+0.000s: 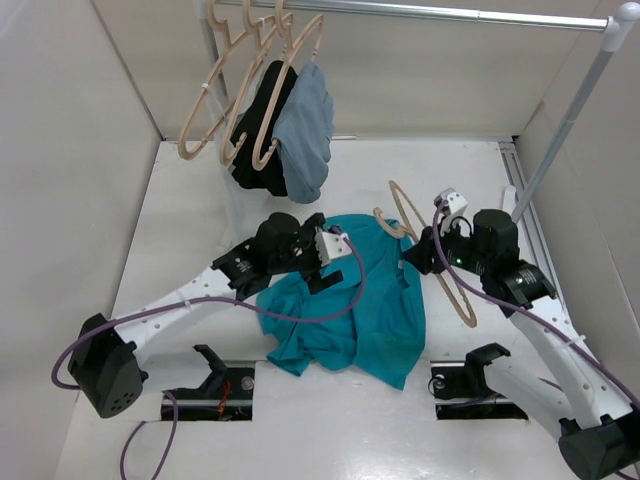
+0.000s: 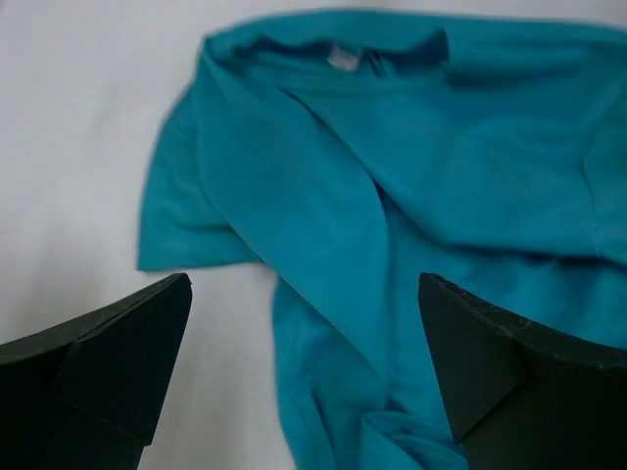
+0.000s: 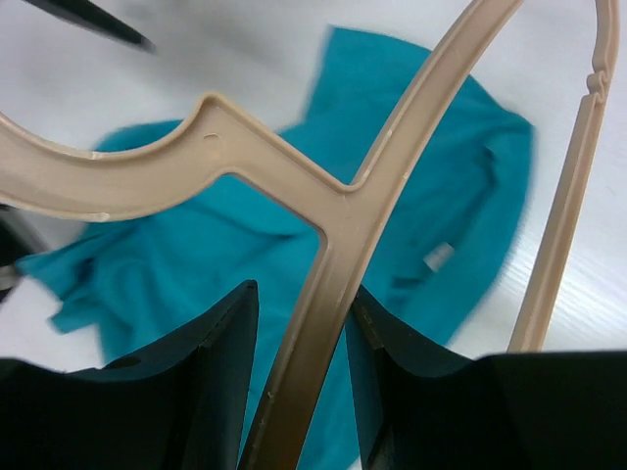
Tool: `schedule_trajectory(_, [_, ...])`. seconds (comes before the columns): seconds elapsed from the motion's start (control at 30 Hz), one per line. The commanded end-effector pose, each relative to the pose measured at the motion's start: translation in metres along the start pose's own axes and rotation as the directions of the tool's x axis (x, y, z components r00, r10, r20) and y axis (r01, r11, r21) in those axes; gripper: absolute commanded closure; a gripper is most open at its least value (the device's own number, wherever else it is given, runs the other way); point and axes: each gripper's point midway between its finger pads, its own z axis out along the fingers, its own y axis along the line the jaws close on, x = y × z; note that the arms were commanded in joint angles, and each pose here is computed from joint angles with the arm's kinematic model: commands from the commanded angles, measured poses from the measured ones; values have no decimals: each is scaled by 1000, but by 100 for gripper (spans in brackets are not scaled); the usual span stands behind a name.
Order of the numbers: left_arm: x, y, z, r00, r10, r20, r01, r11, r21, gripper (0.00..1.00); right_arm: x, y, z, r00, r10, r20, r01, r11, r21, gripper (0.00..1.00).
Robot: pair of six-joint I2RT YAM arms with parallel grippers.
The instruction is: Place the t-shirt on the hanger
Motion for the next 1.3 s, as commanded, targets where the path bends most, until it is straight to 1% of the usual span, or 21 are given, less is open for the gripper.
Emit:
schedule_trajectory(0.0, [-15,-7,-9,995,47,92,-49,999,19,0,-40,48,-9,985,-35,170,79,963,-257,100])
schedule_trajectory(0.03, [-43,5,-18,977,106,186,-100,994,-41,0,-39,55,-12,983,-43,181,95,951,-293,100])
schedule_trajectory(0.17, [-78,21,-36,919,276,282,-241,958,-152,0,-34,80,-27,975,-89,202,169,890,-423,100])
schedule_trajectory(0.2, [-79,20,-36,908,310,283,-276,949,-154,0,-30,84,-27,976,-90,198,172,877,-449,100])
schedule_trajectory(0.23, [-90,23,-42,871,392,296,-352,918,-181,0,-29,89,-31,973,-98,211,189,860,-473,100])
schedule_trajectory(0.37, [-114,9,-50,769,529,359,-502,847,-174,0,-22,100,-37,972,-112,209,210,813,-542,100])
schedule_trajectory(0.47, [-115,-1,-39,744,571,348,-563,816,-136,0,-21,102,-36,972,-112,206,211,801,-560,100])
schedule_trajectory(0.57, [-119,-5,-22,737,584,340,-585,803,-111,0,-18,101,-32,977,-105,185,193,797,-572,100])
schedule_trajectory(0.67, [-106,-5,6,777,559,289,-575,818,-35,0,-23,108,-34,970,-126,207,227,774,-591,100])
schedule_trajectory(0.73, [-103,3,23,806,533,258,-544,838,-35,0,-28,113,-35,967,-134,215,239,762,-602,100])
schedule_trajectory(0.77, [-106,5,25,803,535,261,-545,837,-41,0,-28,114,-34,967,-135,214,240,762,-601,100])
schedule_trajectory(0.83, [-104,4,28,784,562,264,-574,818,-37,11,-26,117,-32,969,-137,204,235,760,-606,100])
schedule_trajectory(0.87, [-103,1,31,784,558,270,-575,818,-22,24,-26,115,-30,969,-136,205,234,769,-595,100])
schedule_trajectory(0.9, [-107,2,30,781,561,275,-576,817,-30,57,-25,114,-29,971,-133,197,226,777,-587,100])
schedule_trajectory(0.93, [-109,1,29,781,559,280,-577,817,-21,76,-26,111,-27,971,-132,198,224,788,-574,100])
schedule_trajectory(0.97, [-106,0,29,785,555,274,-575,818,-11,91,-26,109,-27,969,-140,203,232,796,-558,100])
schedule_trajectory(1.0, [-104,3,28,794,546,268,-563,826,-13,100,-28,104,-24,969,-139,205,229,817,-529,100])
schedule_trajectory(1.13, [-94,3,27,809,524,266,-550,834,30,100,-33,92,-15,969,-141,202,221,859,-462,100])
schedule_trajectory(1.2, [-101,5,21,809,515,284,-548,835,48,100,-39,80,-9,965,-180,188,242,885,-397,100])
schedule_trajectory(1.23, [-96,-1,19,816,501,287,-545,833,96,100,-32,65,-4,974,-185,133,219,918,-329,99])
schedule_trajectory(1.27, [-100,-4,15,808,507,299,-558,822,114,100,-41,61,-6,968,-210,136,242,926,-291,92])
